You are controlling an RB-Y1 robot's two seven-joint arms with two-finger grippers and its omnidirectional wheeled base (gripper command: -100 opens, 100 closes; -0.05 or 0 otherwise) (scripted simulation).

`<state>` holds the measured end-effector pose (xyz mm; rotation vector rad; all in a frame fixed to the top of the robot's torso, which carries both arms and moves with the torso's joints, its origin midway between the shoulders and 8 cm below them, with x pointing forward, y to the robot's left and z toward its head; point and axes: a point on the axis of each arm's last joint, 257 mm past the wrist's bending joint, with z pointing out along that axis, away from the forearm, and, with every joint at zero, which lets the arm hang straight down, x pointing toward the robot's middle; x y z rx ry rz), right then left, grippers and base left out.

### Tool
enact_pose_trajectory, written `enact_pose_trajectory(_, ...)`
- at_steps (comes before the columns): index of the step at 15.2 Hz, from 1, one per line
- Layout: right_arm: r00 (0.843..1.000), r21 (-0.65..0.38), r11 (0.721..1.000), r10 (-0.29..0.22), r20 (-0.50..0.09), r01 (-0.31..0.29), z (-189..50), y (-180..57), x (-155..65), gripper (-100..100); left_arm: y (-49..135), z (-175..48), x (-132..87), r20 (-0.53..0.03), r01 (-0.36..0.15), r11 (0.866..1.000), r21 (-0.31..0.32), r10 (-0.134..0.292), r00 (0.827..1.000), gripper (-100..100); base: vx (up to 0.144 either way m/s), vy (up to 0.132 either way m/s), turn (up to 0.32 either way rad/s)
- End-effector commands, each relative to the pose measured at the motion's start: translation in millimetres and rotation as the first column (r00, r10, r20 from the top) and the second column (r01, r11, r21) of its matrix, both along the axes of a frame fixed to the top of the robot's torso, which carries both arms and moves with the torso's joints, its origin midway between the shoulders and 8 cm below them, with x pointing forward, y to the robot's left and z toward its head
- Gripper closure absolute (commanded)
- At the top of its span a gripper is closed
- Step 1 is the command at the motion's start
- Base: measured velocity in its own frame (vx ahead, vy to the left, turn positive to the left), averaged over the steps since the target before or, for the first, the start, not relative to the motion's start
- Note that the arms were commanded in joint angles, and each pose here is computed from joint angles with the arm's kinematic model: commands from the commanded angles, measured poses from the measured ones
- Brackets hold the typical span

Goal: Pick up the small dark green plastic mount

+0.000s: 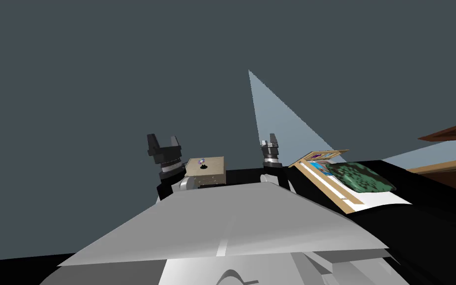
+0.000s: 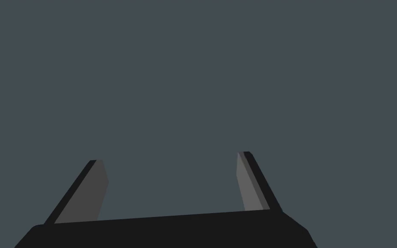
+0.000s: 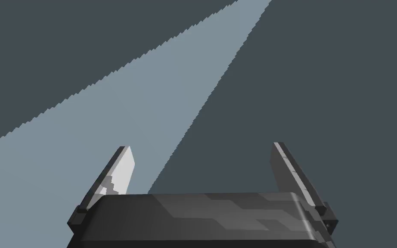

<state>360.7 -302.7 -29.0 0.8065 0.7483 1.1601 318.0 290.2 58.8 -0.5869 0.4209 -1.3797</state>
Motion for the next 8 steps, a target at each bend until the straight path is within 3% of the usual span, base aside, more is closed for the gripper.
enact_pose_trajectory(1,1.000,0.000,1.000,0.000,0.000,0.000,0.0,0.0,0.0,0,-2.8,-5.4,6.8,-0.024,0.016,1.000,0.026,-0.015,1.000,-100,-0.002,0.003,-0.023)
enact_pose_trajectory(3,1.000,0.000,1.000,0.000,0.000,0.000,0.0,0.0,0.0,0,-4.2,-11.1,13.3,-0.047,0.028,0.999,0.043,-0.026,0.999,-100,-0.007,0.013,-0.050)
enact_pose_trajectory(8,1.000,0.000,1.000,0.000,0.000,0.000,0.0,0.0,0.0,0,-2.5,-50.9,53.2,-0.191,0.070,0.993,0.094,-0.051,0.980,-100,-0.016,0.028,-0.066)
